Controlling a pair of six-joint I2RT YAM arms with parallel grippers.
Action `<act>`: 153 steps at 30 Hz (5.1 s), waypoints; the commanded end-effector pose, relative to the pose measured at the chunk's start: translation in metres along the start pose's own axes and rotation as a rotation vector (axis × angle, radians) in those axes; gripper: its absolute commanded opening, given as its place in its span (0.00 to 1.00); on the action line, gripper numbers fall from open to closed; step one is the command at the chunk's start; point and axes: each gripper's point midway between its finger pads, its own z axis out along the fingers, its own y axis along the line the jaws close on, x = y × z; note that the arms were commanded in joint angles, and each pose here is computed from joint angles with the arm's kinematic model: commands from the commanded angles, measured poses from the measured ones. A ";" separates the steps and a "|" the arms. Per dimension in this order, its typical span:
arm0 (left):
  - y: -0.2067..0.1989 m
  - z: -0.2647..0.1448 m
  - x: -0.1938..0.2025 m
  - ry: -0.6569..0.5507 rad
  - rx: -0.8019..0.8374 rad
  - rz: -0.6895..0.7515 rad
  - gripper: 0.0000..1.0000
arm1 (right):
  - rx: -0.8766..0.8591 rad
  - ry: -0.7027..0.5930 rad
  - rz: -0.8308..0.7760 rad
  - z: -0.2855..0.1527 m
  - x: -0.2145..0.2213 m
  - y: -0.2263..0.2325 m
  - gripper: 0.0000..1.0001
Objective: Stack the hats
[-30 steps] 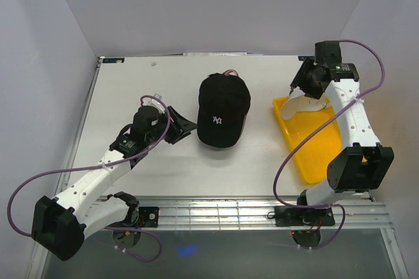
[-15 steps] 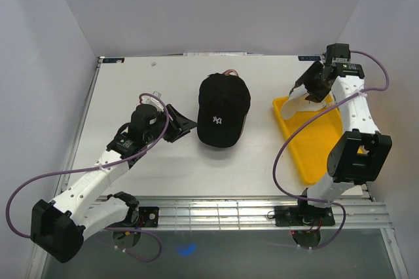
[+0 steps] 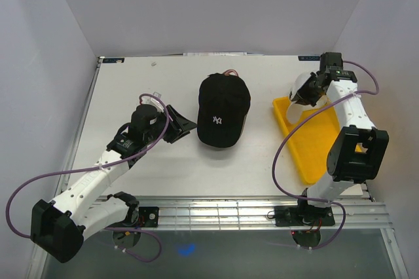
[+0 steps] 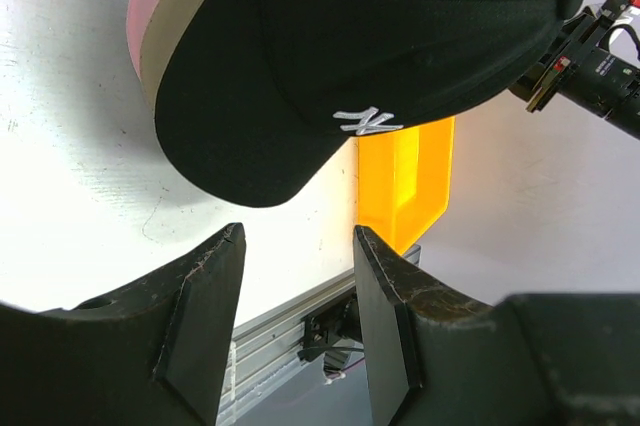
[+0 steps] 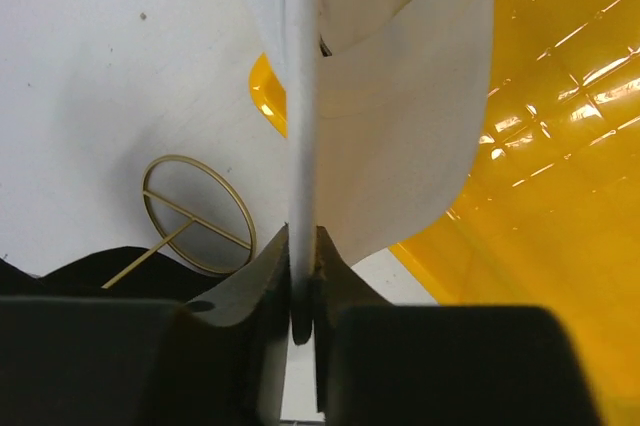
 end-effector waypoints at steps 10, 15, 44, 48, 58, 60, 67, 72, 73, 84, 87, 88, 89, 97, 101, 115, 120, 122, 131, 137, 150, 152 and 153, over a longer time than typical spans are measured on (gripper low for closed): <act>-0.026 -0.012 -0.011 -0.033 0.061 0.014 0.58 | -0.194 -0.135 -0.056 -0.074 -0.024 0.031 0.08; -0.044 -0.018 -0.018 -0.045 0.099 0.020 0.64 | -0.369 -0.182 -0.080 -0.130 -0.027 0.069 0.08; -0.229 -0.034 -0.116 -0.142 0.619 -0.112 0.89 | -1.482 0.022 0.010 -0.338 0.100 0.255 0.08; -0.226 -0.029 -0.114 -0.125 0.616 -0.128 0.89 | -1.516 0.059 0.080 -0.334 0.104 0.256 0.08; -0.244 -0.020 -0.115 -0.110 0.649 -0.150 0.89 | -1.576 0.100 0.237 -0.325 0.107 0.260 0.08; -0.243 -0.017 -0.113 -0.104 0.644 -0.159 0.88 | -1.584 0.101 0.264 -0.322 0.106 0.257 0.08; -0.237 -0.008 -0.111 -0.108 0.620 -0.190 0.88 | -1.594 0.137 0.328 -0.301 0.113 0.247 0.08; -0.241 -0.003 -0.114 -0.103 0.623 -0.196 0.76 | -1.579 0.157 0.344 -0.287 0.117 0.242 0.08; -0.241 -0.001 -0.114 -0.102 0.620 -0.197 0.74 | -1.570 0.167 0.340 -0.283 0.119 0.243 0.08; -0.213 0.028 -0.111 -0.088 0.483 -0.218 0.34 | -1.523 0.261 0.303 -0.236 0.139 0.239 0.08; -0.203 0.031 -0.110 -0.097 0.452 -0.221 0.28 | -1.492 0.291 0.288 -0.220 0.147 0.236 0.08; -0.197 0.033 -0.108 -0.095 0.432 -0.223 0.26 | -1.479 0.307 0.272 -0.214 0.152 0.233 0.08; -0.194 0.034 -0.107 -0.096 0.421 -0.221 0.22 | -1.470 0.314 0.263 -0.209 0.154 0.232 0.08; -0.159 0.040 -0.090 -0.077 0.352 -0.229 0.11 | -1.408 0.389 0.149 -0.172 0.182 0.220 0.08; -0.142 0.038 -0.081 -0.076 0.331 -0.235 0.03 | -1.377 0.401 0.097 -0.158 0.193 0.212 0.08; -0.112 0.028 -0.055 -0.033 0.291 -0.183 0.00 | -1.297 0.417 -0.014 -0.128 0.220 0.182 0.08; -0.099 0.031 -0.046 -0.012 0.275 -0.188 0.00 | -1.279 0.411 -0.022 -0.121 0.227 0.171 0.08; -0.096 0.032 -0.044 -0.006 0.274 -0.183 0.00 | -1.274 0.408 -0.032 -0.120 0.231 0.165 0.08; -0.088 0.033 -0.039 0.005 0.256 -0.167 0.00 | -1.235 0.362 -0.089 -0.111 0.237 0.153 0.08; -0.076 0.037 -0.034 0.012 0.230 -0.176 0.00 | -1.188 0.367 -0.114 -0.098 0.246 0.140 0.08; -0.056 0.038 -0.029 0.004 0.172 -0.173 0.00 | -1.108 0.407 -0.127 -0.069 0.269 0.113 0.08; -0.053 0.038 -0.029 -0.002 0.166 -0.172 0.00 | -1.094 0.412 -0.120 -0.064 0.271 0.108 0.08; -0.047 0.039 -0.026 0.003 0.154 -0.177 0.00 | -1.094 0.413 -0.122 -0.064 0.272 0.107 0.08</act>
